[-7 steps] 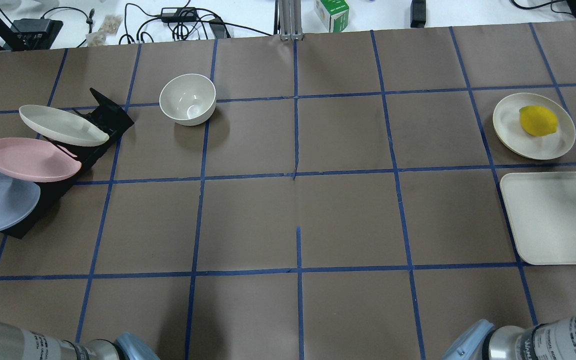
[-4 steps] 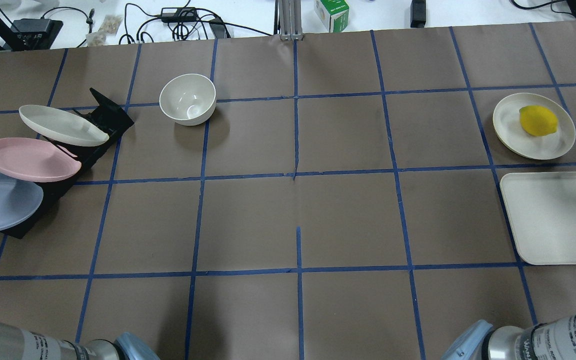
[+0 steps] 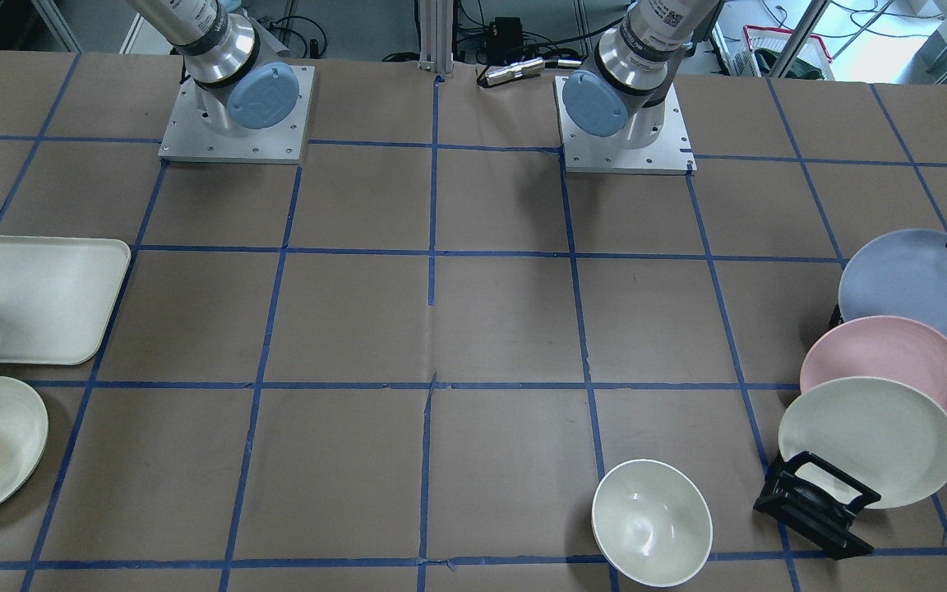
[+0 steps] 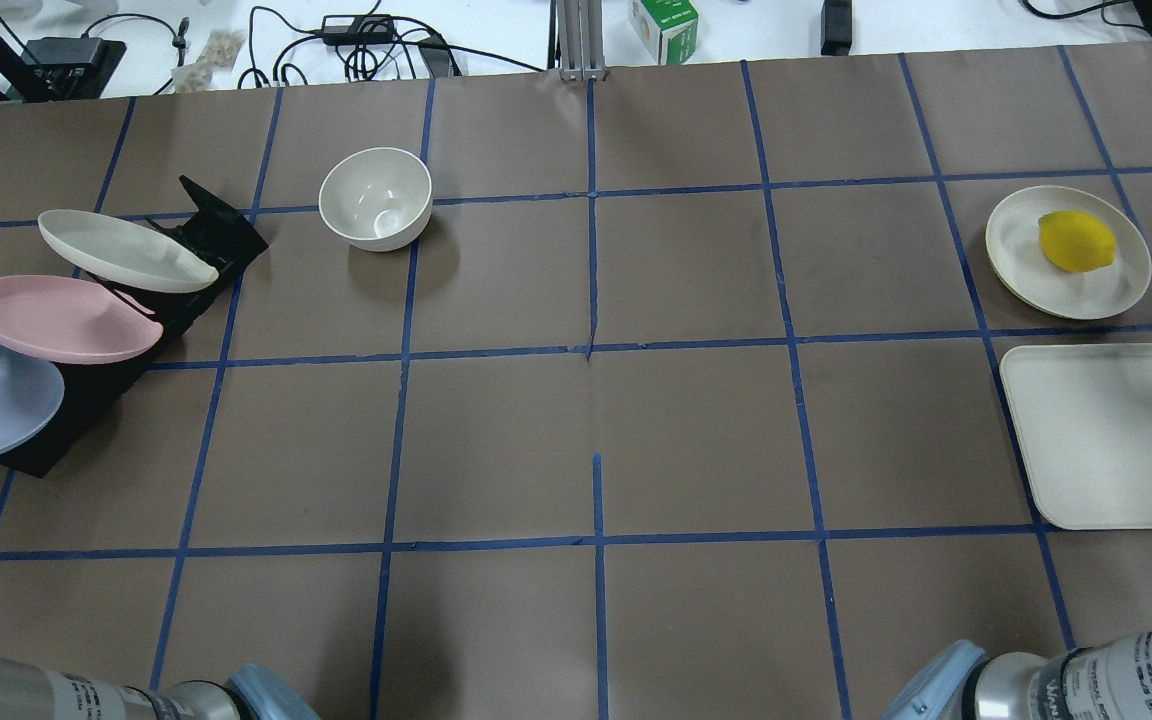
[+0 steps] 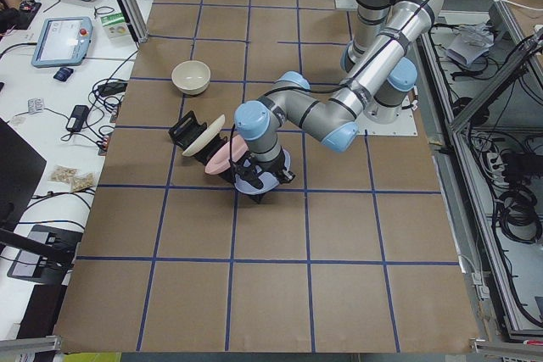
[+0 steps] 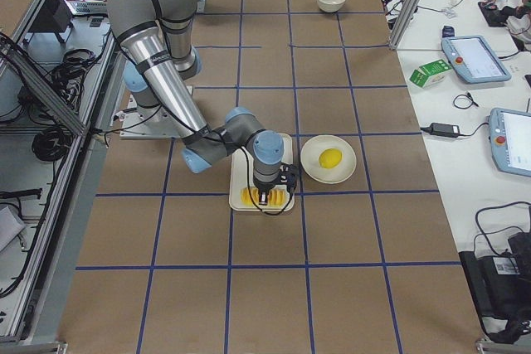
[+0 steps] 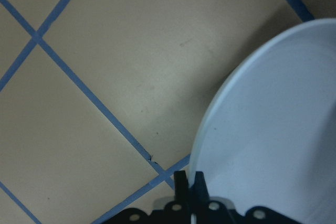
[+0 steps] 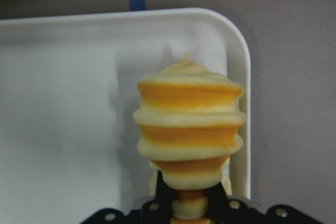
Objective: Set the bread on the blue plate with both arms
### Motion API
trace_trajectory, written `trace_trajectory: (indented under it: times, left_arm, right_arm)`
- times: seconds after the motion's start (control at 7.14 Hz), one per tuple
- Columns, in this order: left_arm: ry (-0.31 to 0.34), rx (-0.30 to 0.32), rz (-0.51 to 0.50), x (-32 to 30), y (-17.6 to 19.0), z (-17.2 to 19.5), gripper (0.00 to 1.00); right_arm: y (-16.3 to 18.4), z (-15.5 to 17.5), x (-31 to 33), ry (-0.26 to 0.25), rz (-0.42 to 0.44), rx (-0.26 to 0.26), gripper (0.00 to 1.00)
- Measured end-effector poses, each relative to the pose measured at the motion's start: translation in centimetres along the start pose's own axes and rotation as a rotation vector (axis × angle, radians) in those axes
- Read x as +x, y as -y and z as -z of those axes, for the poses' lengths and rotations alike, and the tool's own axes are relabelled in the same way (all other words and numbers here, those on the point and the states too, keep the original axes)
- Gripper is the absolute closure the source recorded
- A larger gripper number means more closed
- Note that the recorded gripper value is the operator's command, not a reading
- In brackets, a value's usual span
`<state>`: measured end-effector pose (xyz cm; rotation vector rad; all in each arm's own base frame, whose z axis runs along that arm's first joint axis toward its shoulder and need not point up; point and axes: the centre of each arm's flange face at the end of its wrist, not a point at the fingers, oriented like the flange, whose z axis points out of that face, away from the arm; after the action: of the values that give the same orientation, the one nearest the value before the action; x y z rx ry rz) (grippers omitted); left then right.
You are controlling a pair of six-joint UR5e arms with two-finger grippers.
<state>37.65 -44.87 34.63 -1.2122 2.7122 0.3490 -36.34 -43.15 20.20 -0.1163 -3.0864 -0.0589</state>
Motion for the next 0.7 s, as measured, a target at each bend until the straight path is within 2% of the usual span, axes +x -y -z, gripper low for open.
trace_trajectory:
  times: [0.28, 0.42, 0.56, 0.7]
  left_arm:
    - [0.068, -0.02, -0.001, -2.8, -2.5, 7.0, 1.0]
    - [0.074, -0.035, -0.006, -3.6, -4.5, 10.6, 1.0]
    - [0.028, -0.054, -0.016, -3.4, -6.9, 13.4, 1.0]
    - [-0.077, -0.066, -0.037, -1.7, -9.5, 15.3, 1.0]
  right_arm:
    - [0.8, 4.1, -2.0, 0.021, 0.006, -0.022, 1.0]
    - [1.5, 7.0, -4.1, 0.033, 0.004, -0.041, 1.0]
    - [2.2, 10.0, -7.0, 0.042, 0.0, -0.056, 1.0]
    - [2.8, 12.5, -10.9, 0.045, -0.01, -0.07, 1.0]
